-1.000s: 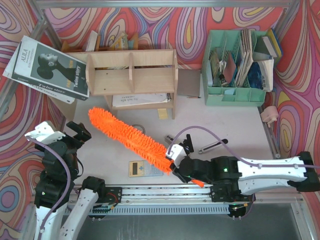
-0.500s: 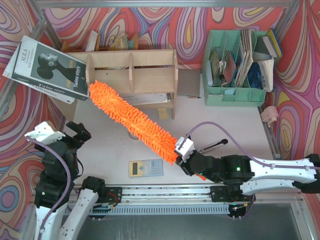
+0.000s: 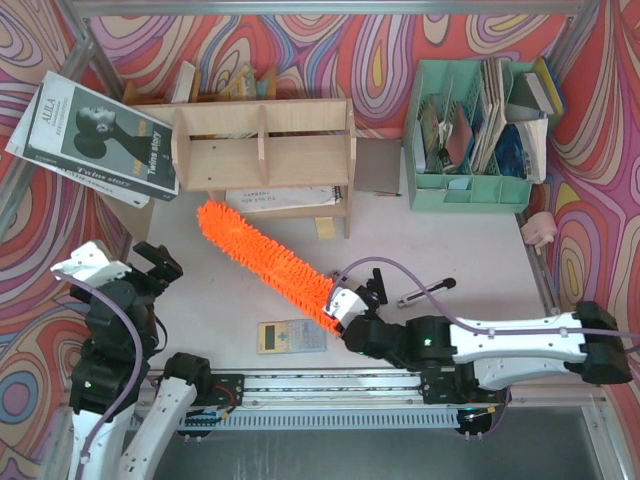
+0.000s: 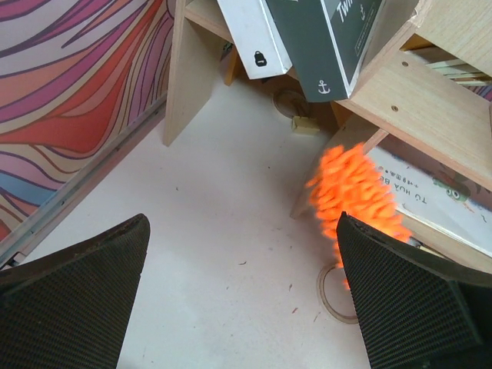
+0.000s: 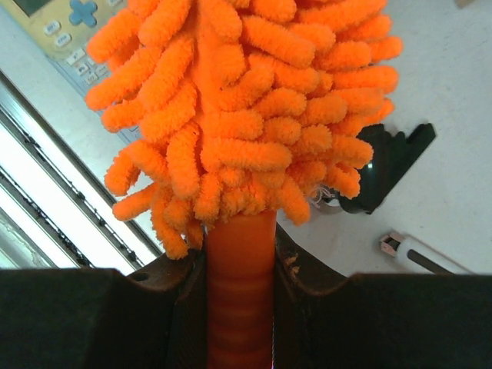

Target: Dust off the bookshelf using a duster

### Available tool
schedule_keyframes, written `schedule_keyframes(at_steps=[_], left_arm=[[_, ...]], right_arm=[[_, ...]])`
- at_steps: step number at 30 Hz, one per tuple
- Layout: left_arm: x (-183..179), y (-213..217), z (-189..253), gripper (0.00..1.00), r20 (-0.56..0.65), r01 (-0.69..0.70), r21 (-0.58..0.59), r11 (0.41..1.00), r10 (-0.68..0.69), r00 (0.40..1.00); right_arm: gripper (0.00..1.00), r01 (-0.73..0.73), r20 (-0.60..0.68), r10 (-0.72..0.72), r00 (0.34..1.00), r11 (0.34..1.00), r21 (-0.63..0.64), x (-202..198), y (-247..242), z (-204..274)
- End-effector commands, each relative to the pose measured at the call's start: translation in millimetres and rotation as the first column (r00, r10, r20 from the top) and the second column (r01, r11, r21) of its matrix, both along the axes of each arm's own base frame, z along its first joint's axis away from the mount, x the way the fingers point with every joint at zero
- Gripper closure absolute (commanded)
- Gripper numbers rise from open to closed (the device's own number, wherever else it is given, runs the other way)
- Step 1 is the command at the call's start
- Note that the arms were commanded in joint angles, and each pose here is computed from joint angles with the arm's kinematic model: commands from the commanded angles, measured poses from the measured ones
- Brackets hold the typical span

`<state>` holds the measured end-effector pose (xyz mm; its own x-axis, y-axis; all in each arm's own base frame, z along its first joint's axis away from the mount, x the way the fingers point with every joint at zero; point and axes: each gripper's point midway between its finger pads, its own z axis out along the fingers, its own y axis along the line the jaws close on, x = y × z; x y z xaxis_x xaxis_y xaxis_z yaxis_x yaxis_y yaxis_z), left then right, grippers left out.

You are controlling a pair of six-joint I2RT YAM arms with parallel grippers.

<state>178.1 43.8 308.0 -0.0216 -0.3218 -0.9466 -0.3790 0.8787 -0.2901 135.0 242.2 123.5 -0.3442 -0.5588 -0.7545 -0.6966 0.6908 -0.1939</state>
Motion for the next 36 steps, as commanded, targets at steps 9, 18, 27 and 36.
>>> schedule_keyframes(at_steps=[9, 18, 27, 36], left_arm=[[-1, 3, -4, 0.01, -0.005, -0.019, -0.004, 1.0, 0.019, 1.0], [0, 2, -5, 0.01, -0.006, -0.015, -0.005, 1.0, 0.015, 1.0], [-1, 3, -4, 0.02, -0.001, -0.019, -0.005, 1.0, 0.019, 1.0], [-1, 2, -4, 0.02, -0.005, -0.017, -0.005, 1.0, 0.017, 1.0]], right_arm=[[1.0, 0.079, -0.12, -0.082, 0.989, 0.996, -0.029, 2, 8, -40], [1.0, 0.046, -0.044, -0.042, 0.998, 0.994, 0.095, 13, 27, 23], [1.0, 0.035, -0.018, -0.032, 0.999, 0.977, 0.21, 11, 24, 55], [1.0, 0.048, -0.108, -0.036, 0.993, 0.993, 0.108, 1, 19, -5]])
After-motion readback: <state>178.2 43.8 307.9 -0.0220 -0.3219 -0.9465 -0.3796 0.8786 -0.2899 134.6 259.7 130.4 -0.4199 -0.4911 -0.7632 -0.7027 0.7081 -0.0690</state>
